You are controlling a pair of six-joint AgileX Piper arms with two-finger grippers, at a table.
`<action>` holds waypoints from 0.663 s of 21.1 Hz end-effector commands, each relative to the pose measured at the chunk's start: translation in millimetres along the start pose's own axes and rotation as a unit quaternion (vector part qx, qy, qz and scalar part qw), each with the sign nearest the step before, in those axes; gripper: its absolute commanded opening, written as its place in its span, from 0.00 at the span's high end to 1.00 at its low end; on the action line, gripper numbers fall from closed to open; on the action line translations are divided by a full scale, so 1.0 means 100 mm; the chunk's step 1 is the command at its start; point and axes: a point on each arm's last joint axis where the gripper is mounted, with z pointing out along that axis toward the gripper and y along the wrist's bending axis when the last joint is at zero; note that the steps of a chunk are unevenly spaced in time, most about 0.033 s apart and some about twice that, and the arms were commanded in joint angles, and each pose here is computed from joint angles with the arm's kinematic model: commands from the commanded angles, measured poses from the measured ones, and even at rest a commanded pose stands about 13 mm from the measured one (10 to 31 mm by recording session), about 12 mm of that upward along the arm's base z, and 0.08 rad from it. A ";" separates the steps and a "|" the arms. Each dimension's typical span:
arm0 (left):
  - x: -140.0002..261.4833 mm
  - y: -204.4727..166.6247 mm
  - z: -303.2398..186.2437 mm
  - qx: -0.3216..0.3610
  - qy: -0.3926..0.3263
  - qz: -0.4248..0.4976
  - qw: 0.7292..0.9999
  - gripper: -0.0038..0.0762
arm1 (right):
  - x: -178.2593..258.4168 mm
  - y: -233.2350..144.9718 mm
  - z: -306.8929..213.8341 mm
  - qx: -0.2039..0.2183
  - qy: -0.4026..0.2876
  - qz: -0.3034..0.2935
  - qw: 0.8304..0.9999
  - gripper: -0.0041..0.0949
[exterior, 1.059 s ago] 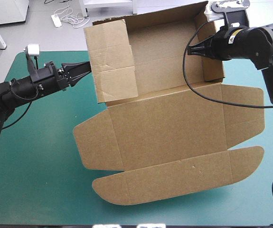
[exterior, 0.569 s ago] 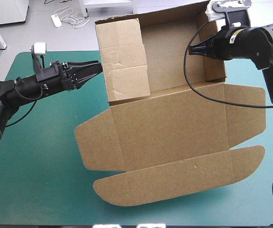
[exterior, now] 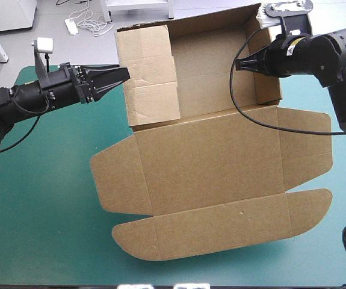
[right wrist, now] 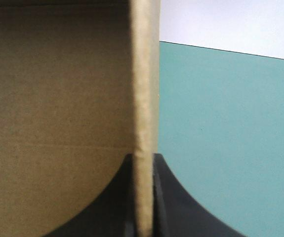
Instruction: Fold the box
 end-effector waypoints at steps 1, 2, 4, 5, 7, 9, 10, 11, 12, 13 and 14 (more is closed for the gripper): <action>-0.16 -0.21 -0.05 -0.023 -0.023 0.005 0.999 0.32 | -0.05 0.02 -0.19 -0.013 -0.026 0.009 1.000 0.98; -0.19 -0.24 -0.04 -0.037 -0.016 0.003 0.999 0.32 | -0.04 0.03 -0.17 -0.021 -0.022 0.012 0.999 0.98; -0.22 -0.25 -0.01 -0.083 -0.008 0.004 0.997 0.32 | -0.04 0.06 -0.09 -0.029 -0.015 0.014 0.999 0.97; -0.22 -0.23 0.02 -0.114 -0.003 0.003 0.994 0.32 | -0.04 0.08 -0.04 -0.034 -0.010 0.013 0.999 0.97; -0.20 -0.24 0.08 -0.139 0.001 0.004 0.990 0.32 | -0.03 0.11 0.01 -0.042 -0.003 0.015 0.999 0.98; -0.19 -0.23 0.12 -0.167 0.008 0.002 0.986 0.32 | -0.02 0.13 0.08 -0.052 0.006 0.020 0.998 0.98; -0.18 -0.21 0.14 -0.181 0.014 0.002 0.983 0.32 | -0.02 0.14 0.12 -0.054 0.010 0.023 0.998 0.97; -0.17 -0.16 0.17 -0.212 0.028 -0.012 0.977 0.32 | -0.01 0.15 0.17 -0.060 0.018 0.032 0.998 0.97; -0.15 -0.10 0.19 -0.233 0.041 -0.011 0.972 0.32 | -0.01 0.16 0.19 -0.062 0.021 0.035 0.997 0.97; -0.14 -0.06 0.20 -0.254 0.054 -0.013 0.966 0.33 | 0.00 0.16 0.23 -0.062 0.025 0.041 0.997 0.97; -0.12 -0.01 0.23 -0.265 0.065 -0.020 0.962 0.33 | 0.00 0.16 0.27 -0.062 0.029 0.045 0.997 0.97</action>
